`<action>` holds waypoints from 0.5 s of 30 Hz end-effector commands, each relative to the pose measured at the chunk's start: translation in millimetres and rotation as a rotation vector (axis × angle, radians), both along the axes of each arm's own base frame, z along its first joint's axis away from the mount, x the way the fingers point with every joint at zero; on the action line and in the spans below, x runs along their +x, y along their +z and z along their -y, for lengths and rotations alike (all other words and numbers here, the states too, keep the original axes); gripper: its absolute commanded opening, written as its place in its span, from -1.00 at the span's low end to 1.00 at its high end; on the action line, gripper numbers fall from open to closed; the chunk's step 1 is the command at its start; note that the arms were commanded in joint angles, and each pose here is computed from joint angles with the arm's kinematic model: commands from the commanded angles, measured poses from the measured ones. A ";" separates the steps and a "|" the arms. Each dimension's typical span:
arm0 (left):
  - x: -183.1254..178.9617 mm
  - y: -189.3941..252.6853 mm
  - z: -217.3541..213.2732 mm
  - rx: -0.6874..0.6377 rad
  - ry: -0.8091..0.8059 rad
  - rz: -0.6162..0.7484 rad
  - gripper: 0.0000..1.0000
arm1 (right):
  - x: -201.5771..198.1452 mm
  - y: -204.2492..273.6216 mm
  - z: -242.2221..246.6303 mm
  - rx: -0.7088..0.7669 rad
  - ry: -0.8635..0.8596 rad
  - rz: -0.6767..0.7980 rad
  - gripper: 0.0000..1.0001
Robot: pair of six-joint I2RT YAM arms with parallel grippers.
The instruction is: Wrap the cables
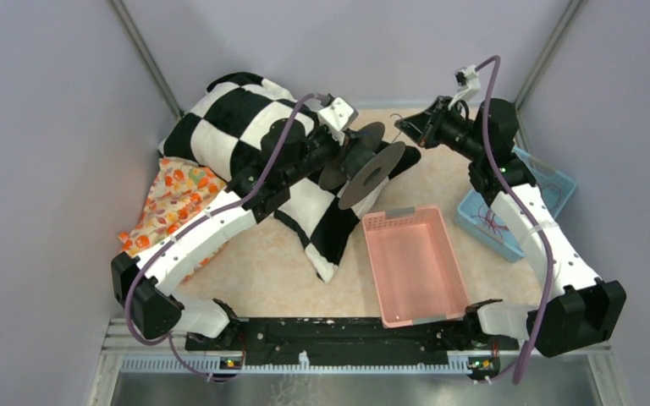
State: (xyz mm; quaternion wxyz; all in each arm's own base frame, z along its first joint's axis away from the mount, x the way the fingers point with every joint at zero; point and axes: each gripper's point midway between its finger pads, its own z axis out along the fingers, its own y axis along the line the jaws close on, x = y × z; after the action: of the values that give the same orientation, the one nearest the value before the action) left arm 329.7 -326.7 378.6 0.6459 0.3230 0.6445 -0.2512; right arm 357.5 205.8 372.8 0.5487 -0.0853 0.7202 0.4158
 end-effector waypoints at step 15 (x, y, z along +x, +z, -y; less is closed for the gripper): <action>-52.9 72.9 0.0 -0.278 -0.334 0.030 -1.00 | -52.0 -43.8 3.8 0.036 0.137 -0.101 -1.00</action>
State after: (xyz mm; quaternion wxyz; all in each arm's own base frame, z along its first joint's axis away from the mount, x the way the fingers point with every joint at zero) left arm 301.5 -332.7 371.2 0.5921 0.3428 0.6403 -0.3491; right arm 329.5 194.8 322.0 0.4998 -0.0667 0.7448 0.4371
